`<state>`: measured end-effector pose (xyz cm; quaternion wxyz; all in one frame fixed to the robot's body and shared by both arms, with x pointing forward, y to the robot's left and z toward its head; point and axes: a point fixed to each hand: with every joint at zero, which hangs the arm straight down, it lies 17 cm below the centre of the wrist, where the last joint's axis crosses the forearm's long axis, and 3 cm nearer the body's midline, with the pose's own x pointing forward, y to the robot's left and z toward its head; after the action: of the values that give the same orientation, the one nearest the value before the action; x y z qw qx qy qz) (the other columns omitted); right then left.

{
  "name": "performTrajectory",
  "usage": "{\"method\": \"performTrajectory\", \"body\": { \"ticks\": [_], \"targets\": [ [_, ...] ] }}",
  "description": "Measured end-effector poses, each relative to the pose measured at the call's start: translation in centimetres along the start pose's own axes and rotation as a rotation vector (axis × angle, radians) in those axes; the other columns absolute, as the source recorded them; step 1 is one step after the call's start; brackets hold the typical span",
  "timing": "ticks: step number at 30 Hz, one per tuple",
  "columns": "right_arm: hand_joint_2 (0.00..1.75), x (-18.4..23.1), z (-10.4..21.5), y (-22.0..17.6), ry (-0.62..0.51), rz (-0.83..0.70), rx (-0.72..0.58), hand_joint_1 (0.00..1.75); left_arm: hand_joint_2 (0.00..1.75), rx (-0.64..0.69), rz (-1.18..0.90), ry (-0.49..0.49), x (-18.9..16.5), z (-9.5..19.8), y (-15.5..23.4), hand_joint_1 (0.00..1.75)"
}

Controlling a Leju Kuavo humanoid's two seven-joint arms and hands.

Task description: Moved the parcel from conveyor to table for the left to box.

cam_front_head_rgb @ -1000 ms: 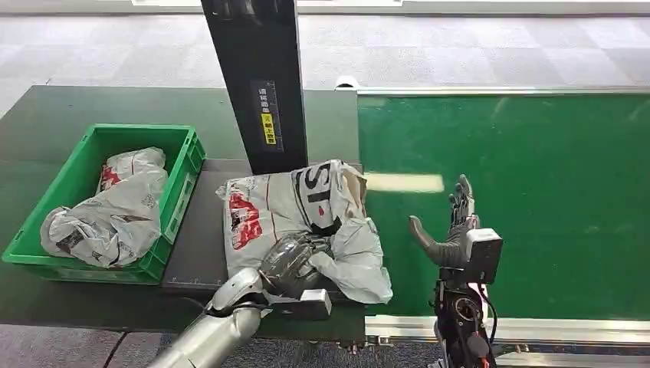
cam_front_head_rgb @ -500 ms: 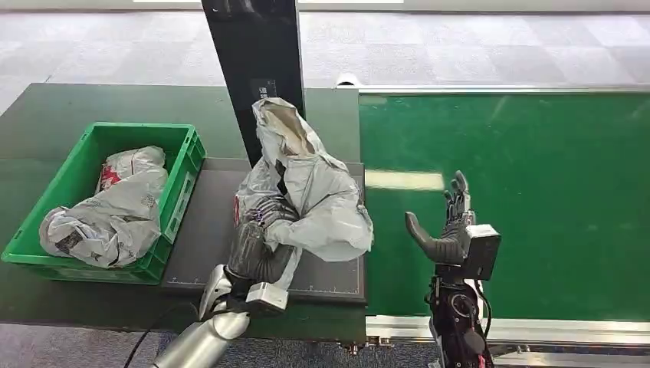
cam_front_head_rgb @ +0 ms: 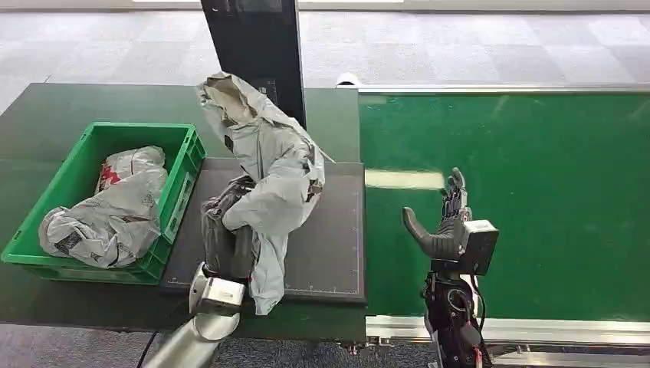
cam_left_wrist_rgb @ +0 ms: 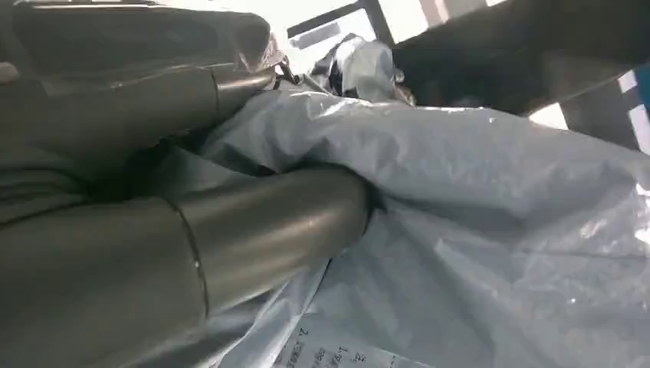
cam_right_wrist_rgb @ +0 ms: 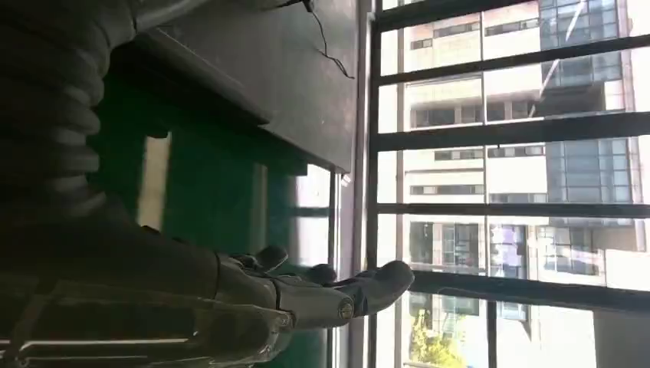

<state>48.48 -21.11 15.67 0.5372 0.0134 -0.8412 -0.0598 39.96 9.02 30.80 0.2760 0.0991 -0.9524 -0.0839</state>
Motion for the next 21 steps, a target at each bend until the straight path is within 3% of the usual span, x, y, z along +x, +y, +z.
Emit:
{"method": "performTrajectory", "body": {
  "ticks": [6,12,21],
  "targets": [
    [1.75,-0.4,0.2,0.1,0.013,-0.011,-0.016,0.0,0.0,0.114,-0.01,-0.12,3.9,-3.4,3.4,1.75],
    [1.75,-0.9,1.1,0.7,0.032,-0.014,-0.011,0.0,0.0,0.343,-0.138,-0.232,5.3,-9.7,11.6,1.75],
    [1.75,-1.0,1.2,1.1,0.035,-0.02,-0.009,0.0,0.0,0.532,-0.252,-0.344,8.5,-13.4,18.2,1.75]
  ]
}}
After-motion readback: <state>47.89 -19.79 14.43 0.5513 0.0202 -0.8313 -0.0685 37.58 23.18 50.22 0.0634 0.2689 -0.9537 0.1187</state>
